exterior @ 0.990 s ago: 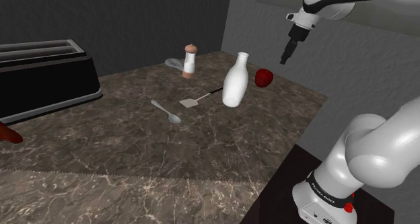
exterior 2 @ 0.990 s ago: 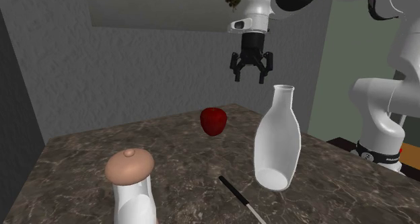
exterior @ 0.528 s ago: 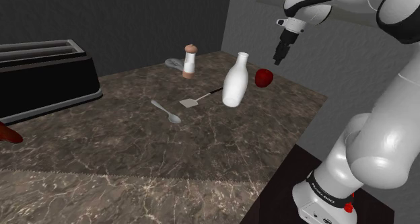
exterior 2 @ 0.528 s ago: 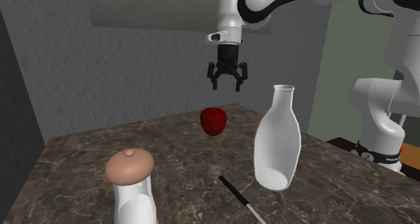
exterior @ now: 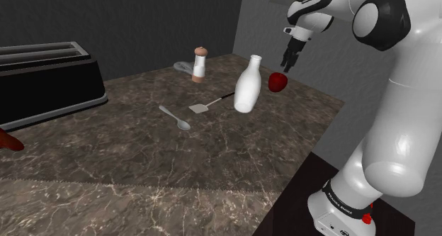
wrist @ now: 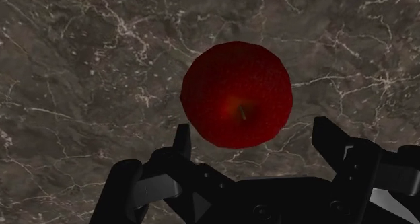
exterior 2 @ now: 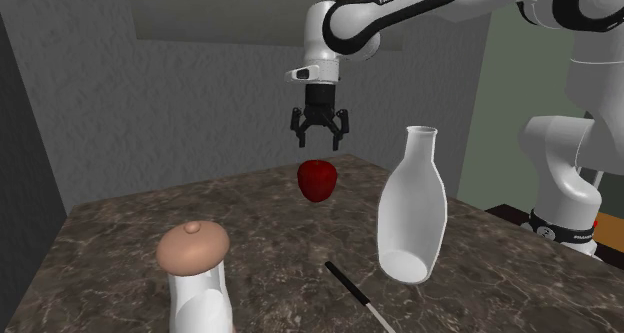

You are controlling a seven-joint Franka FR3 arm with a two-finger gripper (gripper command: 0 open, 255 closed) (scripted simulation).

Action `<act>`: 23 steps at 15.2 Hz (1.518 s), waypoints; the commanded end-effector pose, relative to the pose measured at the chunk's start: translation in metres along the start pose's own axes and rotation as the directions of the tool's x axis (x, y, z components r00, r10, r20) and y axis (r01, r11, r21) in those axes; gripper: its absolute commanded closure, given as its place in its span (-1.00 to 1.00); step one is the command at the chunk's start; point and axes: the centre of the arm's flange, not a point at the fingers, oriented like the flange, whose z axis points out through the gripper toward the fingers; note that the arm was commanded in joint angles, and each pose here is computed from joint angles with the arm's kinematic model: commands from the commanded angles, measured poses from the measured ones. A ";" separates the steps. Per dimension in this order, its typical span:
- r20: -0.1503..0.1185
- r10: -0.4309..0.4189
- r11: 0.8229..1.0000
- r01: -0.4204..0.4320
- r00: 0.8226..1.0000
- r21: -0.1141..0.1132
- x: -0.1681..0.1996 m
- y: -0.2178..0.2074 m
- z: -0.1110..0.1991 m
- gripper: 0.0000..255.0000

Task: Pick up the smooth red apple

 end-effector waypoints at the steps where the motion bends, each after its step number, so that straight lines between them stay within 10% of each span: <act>1: 0.000 -0.001 1.000 0.001 1.000 0.000 -0.002 0.000 0.010 -1.00; 4: 0.000 -0.001 1.000 0.001 1.000 0.000 -0.003 0.000 0.018 -1.00; 5: 0.000 -0.001 1.000 0.001 1.000 0.000 -0.002 0.000 0.018 1.00; 23: 0.000 -0.001 1.000 0.001 1.000 0.000 0.003 -0.001 -0.029 1.00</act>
